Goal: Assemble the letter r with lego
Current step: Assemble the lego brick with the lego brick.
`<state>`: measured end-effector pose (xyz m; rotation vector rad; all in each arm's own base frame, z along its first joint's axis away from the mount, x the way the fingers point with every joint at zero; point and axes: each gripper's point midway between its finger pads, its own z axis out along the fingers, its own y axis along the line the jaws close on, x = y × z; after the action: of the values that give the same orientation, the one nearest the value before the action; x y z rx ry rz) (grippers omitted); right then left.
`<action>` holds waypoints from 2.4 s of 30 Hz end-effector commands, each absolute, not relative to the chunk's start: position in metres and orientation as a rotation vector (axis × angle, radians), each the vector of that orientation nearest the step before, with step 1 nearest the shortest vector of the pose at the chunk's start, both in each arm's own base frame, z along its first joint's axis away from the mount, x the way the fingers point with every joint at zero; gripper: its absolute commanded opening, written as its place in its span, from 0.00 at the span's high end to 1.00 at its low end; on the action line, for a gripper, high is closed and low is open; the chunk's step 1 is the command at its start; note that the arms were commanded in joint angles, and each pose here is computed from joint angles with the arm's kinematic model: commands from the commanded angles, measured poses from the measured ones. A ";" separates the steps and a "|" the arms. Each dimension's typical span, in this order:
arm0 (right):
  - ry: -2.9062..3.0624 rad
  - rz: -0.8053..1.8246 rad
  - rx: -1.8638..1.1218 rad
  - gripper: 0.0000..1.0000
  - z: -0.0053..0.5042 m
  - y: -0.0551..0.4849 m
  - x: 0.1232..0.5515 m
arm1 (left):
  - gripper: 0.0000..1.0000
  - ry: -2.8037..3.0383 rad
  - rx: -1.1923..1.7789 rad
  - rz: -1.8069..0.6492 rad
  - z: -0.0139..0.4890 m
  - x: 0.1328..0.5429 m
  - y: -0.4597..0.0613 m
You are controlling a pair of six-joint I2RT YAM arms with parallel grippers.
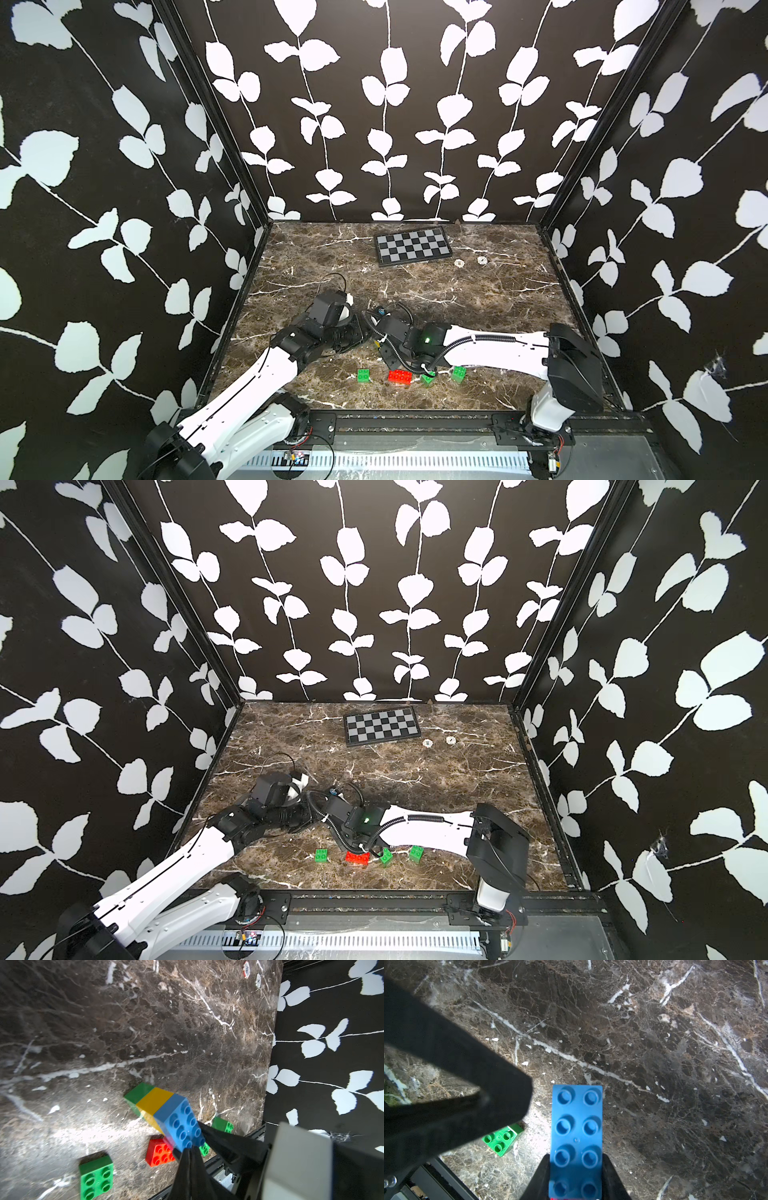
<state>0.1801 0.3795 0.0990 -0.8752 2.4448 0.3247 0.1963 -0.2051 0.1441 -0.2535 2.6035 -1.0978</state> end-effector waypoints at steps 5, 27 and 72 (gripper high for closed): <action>2.442 0.338 -0.876 0.93 0.101 0.384 0.178 | 1.00 2.574 -0.234 -1.178 0.156 0.205 -0.222; 2.438 0.353 -0.880 0.85 0.104 0.386 0.177 | 1.00 2.928 -0.292 -0.788 0.073 0.168 -0.192; 2.426 0.495 -0.761 0.54 0.157 0.370 0.197 | 0.88 2.575 -0.204 -1.121 0.168 0.221 -0.239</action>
<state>0.1956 0.3683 0.1580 -0.7714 2.4134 0.4840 0.2182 -0.2371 0.1575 -0.2269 2.5931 -1.1244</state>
